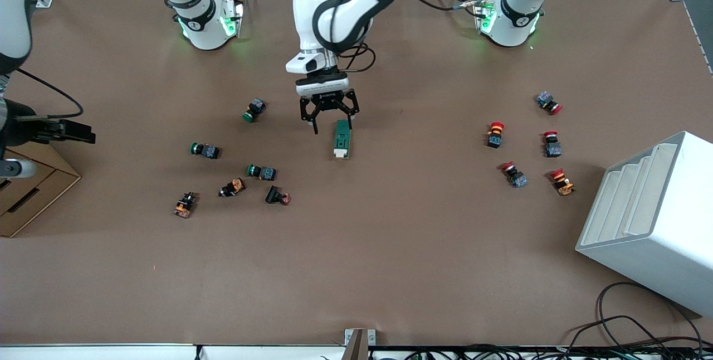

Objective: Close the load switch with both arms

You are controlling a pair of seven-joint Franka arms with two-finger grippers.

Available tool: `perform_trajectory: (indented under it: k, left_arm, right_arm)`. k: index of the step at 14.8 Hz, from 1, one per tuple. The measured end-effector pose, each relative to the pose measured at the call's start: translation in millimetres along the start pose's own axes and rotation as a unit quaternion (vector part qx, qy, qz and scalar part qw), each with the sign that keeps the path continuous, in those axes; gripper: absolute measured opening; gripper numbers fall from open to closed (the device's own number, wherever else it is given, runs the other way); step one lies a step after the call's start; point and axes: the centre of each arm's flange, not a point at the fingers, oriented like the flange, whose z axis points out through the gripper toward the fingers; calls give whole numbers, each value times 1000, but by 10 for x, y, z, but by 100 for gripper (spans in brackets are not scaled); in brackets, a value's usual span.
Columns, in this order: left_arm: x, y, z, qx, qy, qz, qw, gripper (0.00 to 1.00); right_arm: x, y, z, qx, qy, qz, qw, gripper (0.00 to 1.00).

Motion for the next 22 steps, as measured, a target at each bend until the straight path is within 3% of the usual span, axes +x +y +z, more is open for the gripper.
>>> perform_trajectory:
  k: [5,9,11,13,16,19,22]
  left_arm:
    - [1309,-565,123,20,-61,-33,997,100]
    - [2304,-1309,352,22,-112,-61,992,100]
    - [2700,-1738,450,30,-129,-72,989,100]
    - [3020,-2132,485,44,-158,-73,984,100]
    - [3355,-2641,464,75,-203,-64,974,100]
    - [3664,-3123,363,56,-237,-63,968,100]
    - [3972,-3666,183,25,-249,-46,967,100]
  right_arm:
    - [-62,113,-249,-5,16,9,1000,100]
    - [-89,47,-265,-3,7,2,1000,100]
    - [-165,-39,-302,1,-15,-5,1000,100]
    - [-255,-78,-386,7,-25,-8,1000,100]
    - [-427,-84,-579,9,-16,-8,1000,100]
    - [-582,-94,-715,9,-10,-8,1000,100]
    - [-794,-117,-758,9,-6,-9,1000,100]
